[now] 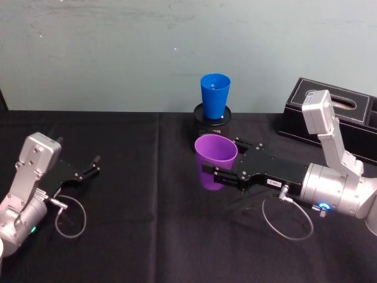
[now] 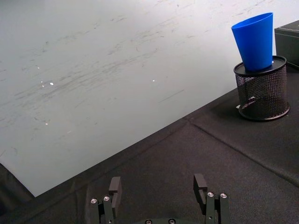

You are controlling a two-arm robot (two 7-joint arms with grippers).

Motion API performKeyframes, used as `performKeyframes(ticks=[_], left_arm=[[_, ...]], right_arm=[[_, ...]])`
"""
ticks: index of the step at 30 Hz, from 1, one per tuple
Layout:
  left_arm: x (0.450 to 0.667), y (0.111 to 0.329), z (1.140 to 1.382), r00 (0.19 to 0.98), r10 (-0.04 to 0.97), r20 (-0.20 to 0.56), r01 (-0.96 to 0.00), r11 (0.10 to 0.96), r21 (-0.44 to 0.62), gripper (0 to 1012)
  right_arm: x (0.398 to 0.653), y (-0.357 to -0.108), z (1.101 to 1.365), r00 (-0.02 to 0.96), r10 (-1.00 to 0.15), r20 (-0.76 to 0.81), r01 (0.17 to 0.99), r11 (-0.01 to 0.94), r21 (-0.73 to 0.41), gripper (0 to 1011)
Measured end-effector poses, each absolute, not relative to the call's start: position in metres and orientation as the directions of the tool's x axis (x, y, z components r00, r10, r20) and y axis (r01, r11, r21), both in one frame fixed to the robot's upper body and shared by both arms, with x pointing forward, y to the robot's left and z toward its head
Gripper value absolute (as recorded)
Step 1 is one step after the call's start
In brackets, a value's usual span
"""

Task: Pick up one cup with a gripper and tap it against the other cup.

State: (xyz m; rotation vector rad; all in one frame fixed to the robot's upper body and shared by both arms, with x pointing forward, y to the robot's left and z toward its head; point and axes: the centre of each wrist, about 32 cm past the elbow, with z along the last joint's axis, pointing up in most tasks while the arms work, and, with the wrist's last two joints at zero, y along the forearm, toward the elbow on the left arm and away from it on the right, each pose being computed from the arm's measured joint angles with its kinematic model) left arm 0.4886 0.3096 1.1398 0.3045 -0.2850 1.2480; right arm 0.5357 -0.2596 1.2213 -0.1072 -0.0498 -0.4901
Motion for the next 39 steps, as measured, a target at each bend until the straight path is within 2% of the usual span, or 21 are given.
performKeyframes(ticks=[33,39], left_arm=[[0.4886,0.3097,1.1398,0.292,0.88,0.374,-0.955,0.287,0.07,1011],[0.4886,0.3097,1.1398,0.292,0.88,0.374,-0.955,0.287,0.07,1012]], right_arm=[[0.5357,-0.2598,1.2218,0.881,-0.467,0.075,0.472,0.877,-0.089,726],[0.5449,-0.2629,1.2281,0.858,-0.509,0.069,0.514,0.854,-0.079,726]])
